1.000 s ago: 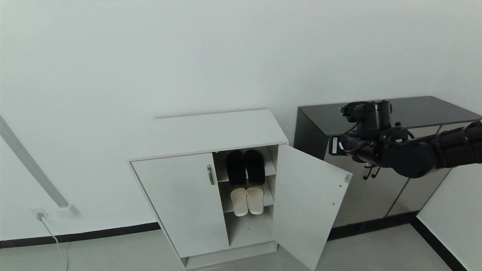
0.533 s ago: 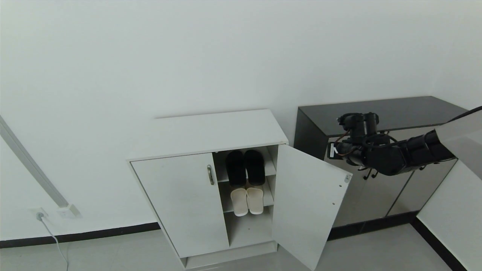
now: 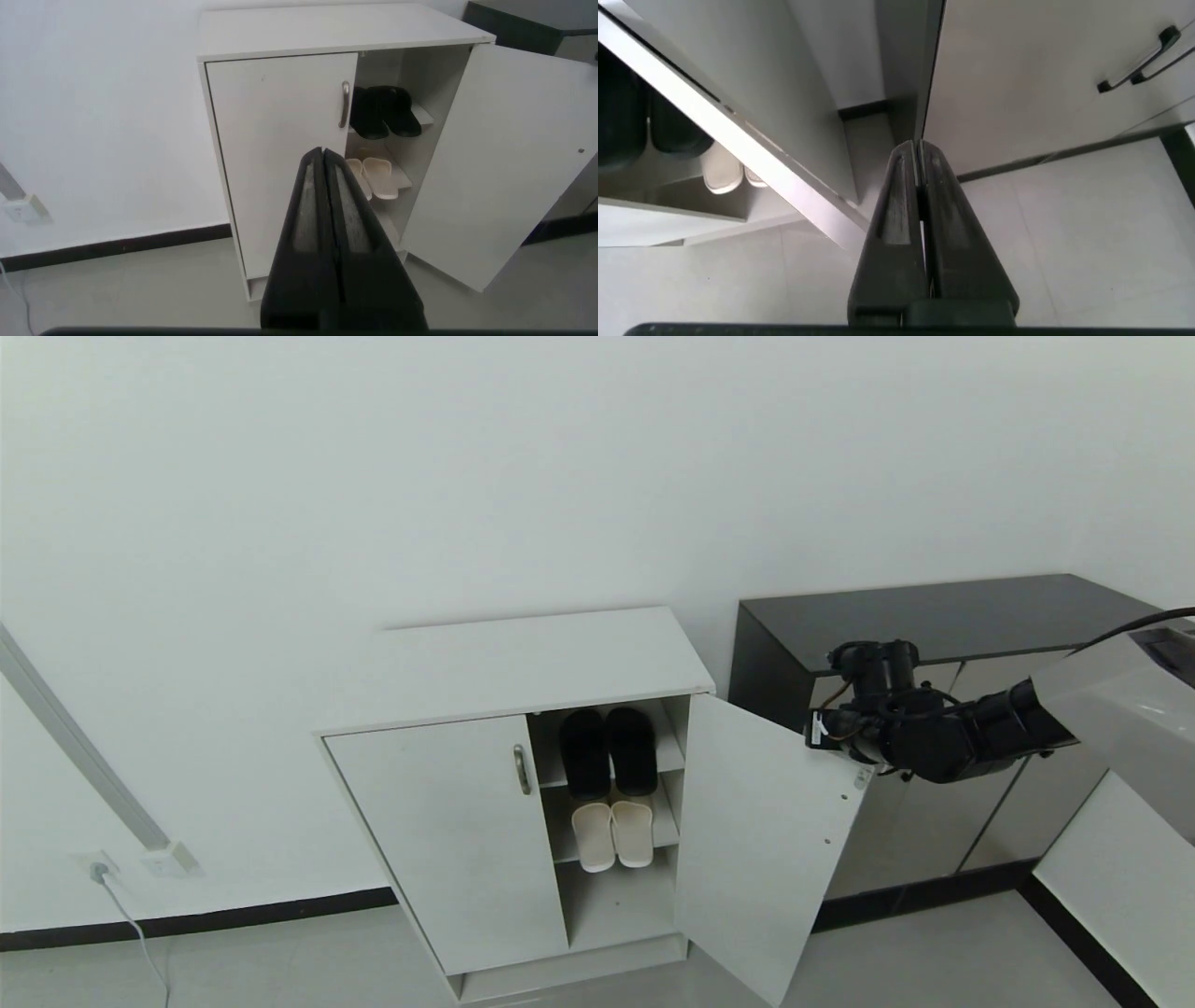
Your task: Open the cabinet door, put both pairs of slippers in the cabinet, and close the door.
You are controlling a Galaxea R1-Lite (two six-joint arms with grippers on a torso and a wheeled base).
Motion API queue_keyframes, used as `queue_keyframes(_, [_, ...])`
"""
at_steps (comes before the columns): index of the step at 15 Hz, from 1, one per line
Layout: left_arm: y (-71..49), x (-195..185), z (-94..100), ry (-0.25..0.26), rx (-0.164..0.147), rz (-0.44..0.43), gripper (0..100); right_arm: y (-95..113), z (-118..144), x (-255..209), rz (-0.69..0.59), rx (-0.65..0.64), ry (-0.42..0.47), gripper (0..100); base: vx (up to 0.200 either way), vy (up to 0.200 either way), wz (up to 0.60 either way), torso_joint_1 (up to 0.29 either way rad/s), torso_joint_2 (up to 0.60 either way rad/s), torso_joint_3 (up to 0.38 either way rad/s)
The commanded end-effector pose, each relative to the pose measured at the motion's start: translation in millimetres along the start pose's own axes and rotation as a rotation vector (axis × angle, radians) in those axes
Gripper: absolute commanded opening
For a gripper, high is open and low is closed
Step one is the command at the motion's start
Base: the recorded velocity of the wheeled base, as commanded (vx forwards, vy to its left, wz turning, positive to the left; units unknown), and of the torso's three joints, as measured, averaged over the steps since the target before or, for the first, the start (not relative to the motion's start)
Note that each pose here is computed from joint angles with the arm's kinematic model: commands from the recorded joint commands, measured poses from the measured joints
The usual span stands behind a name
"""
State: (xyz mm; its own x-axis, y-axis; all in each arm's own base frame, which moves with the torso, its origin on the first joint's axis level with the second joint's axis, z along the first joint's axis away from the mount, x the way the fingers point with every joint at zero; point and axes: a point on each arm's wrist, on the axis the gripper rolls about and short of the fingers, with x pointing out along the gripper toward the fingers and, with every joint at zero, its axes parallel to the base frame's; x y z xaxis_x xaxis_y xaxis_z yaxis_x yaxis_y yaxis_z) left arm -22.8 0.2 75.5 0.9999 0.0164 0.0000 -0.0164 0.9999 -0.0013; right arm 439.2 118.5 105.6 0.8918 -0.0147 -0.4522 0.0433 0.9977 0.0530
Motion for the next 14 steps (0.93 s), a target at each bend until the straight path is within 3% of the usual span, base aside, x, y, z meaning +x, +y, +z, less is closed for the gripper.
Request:
queue_keyframes(1, [0.0, 0.0, 0.0, 0.0, 0.0, 0.0, 0, 1.0, -3.3, 0.7, 0.0, -0.002, 0.01, 0, 0.0, 0.0, 0.0, 0.0, 0.0, 0.0])
queue_keyframes(7, [0.0, 0.0, 0.0, 0.0, 0.0, 0.0, 0, 12.0, -11.8, -17.5, 0.029, -0.021, 0.036, 0, 0.0, 0.0, 0.0, 0.0, 0.0, 0.0])
queue_keyframes(14, [0.0, 0.0, 0.0, 0.0, 0.0, 0.0, 0, 78.9, -45.2, -94.2, 0.224, -0.062, 0.087, 0, 0.0, 0.0, 0.0, 0.0, 0.0, 0.0])
